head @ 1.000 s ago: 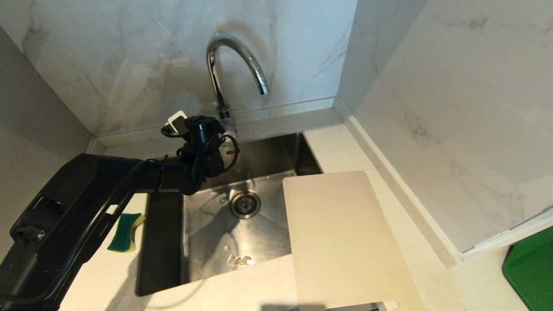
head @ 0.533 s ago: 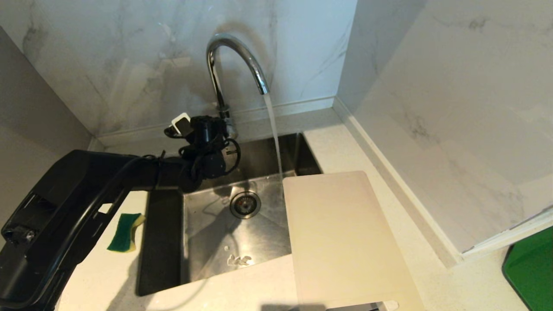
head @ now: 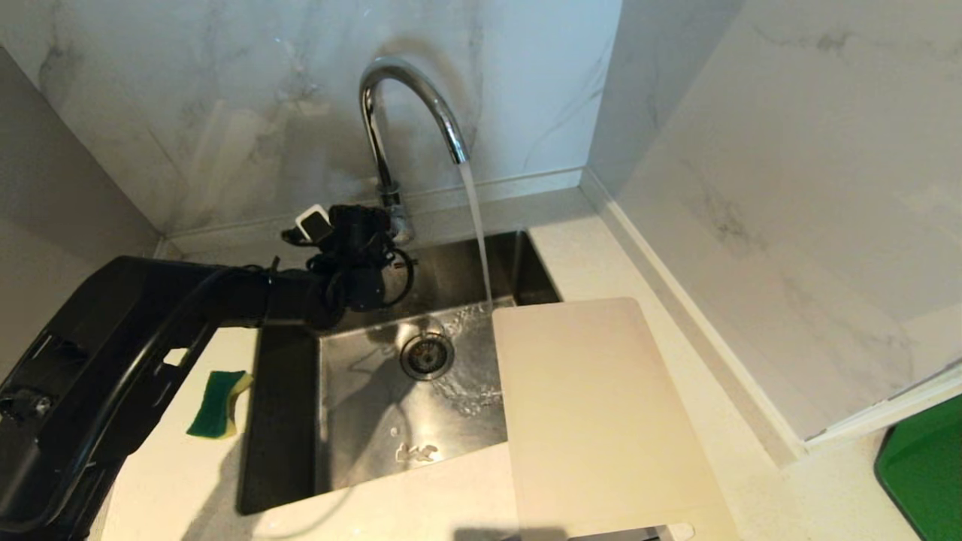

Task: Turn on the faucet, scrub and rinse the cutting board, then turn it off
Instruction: Turn on the tap

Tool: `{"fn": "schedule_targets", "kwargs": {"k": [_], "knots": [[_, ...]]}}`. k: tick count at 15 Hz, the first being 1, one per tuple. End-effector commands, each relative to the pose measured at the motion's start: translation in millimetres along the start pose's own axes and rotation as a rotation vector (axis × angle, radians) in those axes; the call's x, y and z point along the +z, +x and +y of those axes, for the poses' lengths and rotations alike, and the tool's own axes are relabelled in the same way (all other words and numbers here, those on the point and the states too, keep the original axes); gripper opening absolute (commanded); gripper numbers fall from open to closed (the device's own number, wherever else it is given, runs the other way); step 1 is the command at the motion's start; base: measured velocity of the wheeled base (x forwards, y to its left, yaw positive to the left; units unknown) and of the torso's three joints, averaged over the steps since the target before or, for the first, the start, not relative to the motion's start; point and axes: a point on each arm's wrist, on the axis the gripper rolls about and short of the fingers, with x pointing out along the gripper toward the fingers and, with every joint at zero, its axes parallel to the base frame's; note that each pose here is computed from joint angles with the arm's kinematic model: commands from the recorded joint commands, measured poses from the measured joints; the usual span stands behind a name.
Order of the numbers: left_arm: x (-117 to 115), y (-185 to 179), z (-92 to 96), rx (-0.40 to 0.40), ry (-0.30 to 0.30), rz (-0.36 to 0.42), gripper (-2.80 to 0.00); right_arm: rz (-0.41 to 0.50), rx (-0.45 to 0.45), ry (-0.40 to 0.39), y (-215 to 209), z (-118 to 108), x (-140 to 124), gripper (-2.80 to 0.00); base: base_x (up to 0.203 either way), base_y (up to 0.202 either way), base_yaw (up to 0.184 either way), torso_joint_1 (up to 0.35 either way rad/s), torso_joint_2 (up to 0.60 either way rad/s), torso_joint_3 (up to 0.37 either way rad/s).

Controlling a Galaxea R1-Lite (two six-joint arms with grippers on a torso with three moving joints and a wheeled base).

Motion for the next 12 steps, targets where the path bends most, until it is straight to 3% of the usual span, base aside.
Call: {"fn": "schedule_targets", "kwargs": {"k": [1,6,9,12], "knots": [[14,-7,-7.0,-0.030,-0.056,-0.017,0.00,0.001,0.000,0.000,0,0,0,-2.80,0.000,0.000,0.000,0.000,0.00,0.000],[33,-18,-9.9,-0.058,-0.084,-0.012,0.00,-0.002,0.000,0.000,0,0,0,-2.80,0.000,0.000,0.000,0.000,0.00,0.000],[54,-38,-9.7,-0.111,-0.079,0.037,0.00,-0.001,0.000,0.000,0,0,0,-2.80,0.000,0.000,0.000,0.000,0.00,0.000],[91,-70,-5.2,-0.211,-0.062,0.141,0.00,-0.002,0.000,0.000,0,0,0,-2.80,0.000,0.000,0.000,0.000,0.00,0.000]]}}
